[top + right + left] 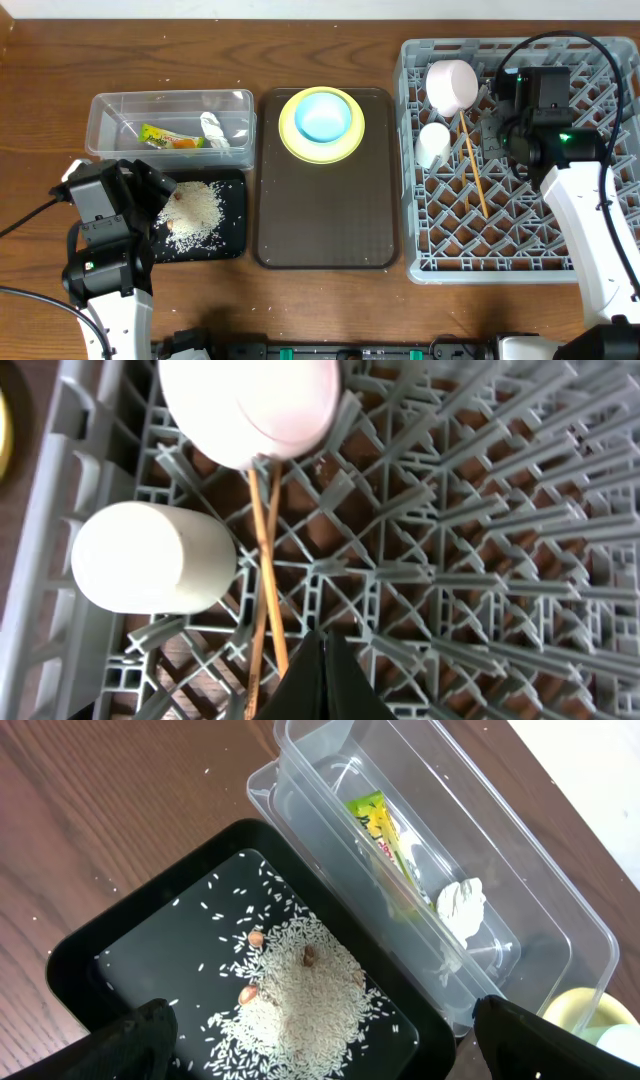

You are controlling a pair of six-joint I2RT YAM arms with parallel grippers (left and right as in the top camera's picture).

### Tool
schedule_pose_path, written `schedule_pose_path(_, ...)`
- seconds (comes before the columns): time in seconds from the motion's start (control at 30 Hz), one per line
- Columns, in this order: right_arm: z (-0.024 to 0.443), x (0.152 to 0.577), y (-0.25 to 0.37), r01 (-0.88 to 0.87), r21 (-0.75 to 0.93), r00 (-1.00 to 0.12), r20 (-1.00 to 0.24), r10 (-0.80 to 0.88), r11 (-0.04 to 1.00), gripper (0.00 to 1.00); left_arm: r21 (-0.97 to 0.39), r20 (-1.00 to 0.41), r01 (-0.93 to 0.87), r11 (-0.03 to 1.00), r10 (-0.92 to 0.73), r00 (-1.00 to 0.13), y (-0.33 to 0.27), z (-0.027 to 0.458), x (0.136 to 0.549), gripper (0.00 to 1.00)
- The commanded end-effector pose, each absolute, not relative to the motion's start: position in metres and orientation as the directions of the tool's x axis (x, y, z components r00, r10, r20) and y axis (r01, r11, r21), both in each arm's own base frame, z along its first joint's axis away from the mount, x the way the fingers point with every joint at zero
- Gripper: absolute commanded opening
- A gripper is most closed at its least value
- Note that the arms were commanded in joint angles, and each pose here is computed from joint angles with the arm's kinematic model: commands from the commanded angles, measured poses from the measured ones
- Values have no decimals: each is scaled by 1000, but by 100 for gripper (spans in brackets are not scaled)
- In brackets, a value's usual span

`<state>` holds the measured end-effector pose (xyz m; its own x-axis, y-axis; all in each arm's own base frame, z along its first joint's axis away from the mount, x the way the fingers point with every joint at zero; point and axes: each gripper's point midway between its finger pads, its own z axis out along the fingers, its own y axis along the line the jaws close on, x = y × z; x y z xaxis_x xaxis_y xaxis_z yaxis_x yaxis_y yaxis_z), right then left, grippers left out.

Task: Sort waste into correct bins and load items into the dishwasher rack
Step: 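Insert the chopstick upright into the rack and open the right gripper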

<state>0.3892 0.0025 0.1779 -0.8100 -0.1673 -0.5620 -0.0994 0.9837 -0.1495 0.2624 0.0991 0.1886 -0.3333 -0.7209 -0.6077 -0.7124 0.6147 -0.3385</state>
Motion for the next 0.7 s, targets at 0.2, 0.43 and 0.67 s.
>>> schedule_pose_path(0.2, 148, 414, 13, -195, -141, -794, -558, -241, 971, 22, -343, -616, -721, 602, -724, -311, 103, 195, 263, 98)
schedule_pose_path(0.43, 119, 431, 15, -201, -133, -808, -538, -241, 970, 27, -343, -616, -721, 602, -724, -311, 103, 195, 263, 98)
schedule_pose_path(0.67, 91, 438, 18, -215, -113, -827, -507, -242, 970, 24, -343, -617, -721, 602, -724, -310, 103, 195, 263, 98)
